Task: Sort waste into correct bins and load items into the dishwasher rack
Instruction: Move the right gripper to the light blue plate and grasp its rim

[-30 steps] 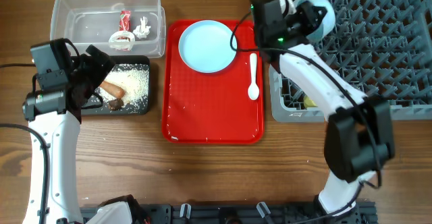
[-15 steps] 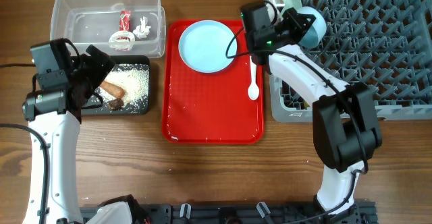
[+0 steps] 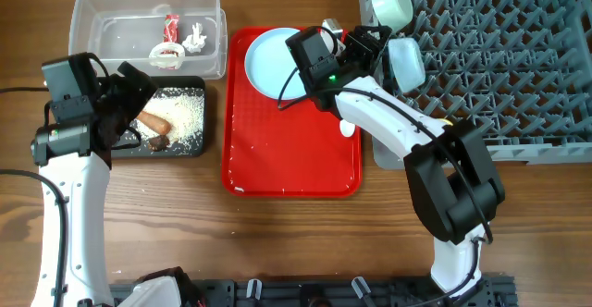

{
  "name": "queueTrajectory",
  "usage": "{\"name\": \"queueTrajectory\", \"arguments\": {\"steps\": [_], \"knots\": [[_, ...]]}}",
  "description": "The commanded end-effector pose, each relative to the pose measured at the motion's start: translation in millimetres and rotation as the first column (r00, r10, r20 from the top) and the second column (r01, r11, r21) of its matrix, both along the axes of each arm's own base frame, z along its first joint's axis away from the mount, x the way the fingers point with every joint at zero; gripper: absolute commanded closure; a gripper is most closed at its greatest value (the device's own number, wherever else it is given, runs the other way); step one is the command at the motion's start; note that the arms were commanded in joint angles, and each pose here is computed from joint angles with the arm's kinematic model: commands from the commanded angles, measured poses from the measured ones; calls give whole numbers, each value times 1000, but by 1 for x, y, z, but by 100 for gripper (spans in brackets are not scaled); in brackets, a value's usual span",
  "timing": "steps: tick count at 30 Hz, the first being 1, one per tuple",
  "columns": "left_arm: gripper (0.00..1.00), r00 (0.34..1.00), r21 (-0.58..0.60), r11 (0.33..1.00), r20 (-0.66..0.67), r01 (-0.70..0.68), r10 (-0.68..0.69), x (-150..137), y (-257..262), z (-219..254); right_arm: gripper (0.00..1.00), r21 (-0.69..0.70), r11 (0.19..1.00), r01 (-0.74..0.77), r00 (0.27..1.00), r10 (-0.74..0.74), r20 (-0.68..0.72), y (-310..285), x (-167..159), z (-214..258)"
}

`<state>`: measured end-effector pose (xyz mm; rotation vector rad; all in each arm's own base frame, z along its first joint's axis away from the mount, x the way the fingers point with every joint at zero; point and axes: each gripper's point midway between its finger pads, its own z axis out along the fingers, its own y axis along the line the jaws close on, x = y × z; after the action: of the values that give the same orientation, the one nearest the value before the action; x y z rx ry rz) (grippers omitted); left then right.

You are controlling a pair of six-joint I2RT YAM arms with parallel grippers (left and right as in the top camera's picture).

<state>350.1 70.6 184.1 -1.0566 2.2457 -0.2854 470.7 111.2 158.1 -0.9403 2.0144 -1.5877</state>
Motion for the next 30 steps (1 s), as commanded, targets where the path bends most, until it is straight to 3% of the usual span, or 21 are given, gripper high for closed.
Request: {"name": "queueTrajectory", "arguments": {"steps": [1,4,6,8,10,11,12,14,16,18,23,30], "knots": [[0,1000,9,1000,3,23,-23,1,-1,1,29,76,997,-21,997,16,71,14,7,3],[0,1000,9,1000,3,23,-23,1,-1,1,18,198,976,-89,979,50,197,30,16,33],[0,1000,9,1000,3,23,-23,1,-1,1,10,343,919,-192,956,97,276,50,19,56],[0,1000,9,1000,3,23,-23,1,-1,1,1,626,706,-331,922,100,375,85,12,80],[0,1000,9,1000,3,23,-23,1,-1,1,0,874,330,-356,933,181,312,141,-15,82],[0,1000,9,1000,3,23,-23,1,-1,1,0,946,149,-288,928,286,238,170,-38,79],[0,1000,9,1000,3,23,-23,1,-1,1,0,978,45,-205,914,365,175,188,-59,74],[0,1000,9,1000,3,23,-23,1,-1,1,0,995,-96,1,966,259,24,189,-72,55],[0,1000,9,1000,3,23,-23,1,-1,1,0,979,-165,122,984,147,-98,186,-76,30],[0,1000,9,1000,3,23,-23,1,-1,1,0,963,-181,198,980,59,-191,181,-76,1],[0,1000,9,1000,3,23,-23,1,-1,1,0,888,-197,416,900,-50,-433,155,-54,-61],[0,1000,9,1000,3,23,-23,1,-1,1,0,847,-201,492,850,-100,-517,141,-27,-98]]}}
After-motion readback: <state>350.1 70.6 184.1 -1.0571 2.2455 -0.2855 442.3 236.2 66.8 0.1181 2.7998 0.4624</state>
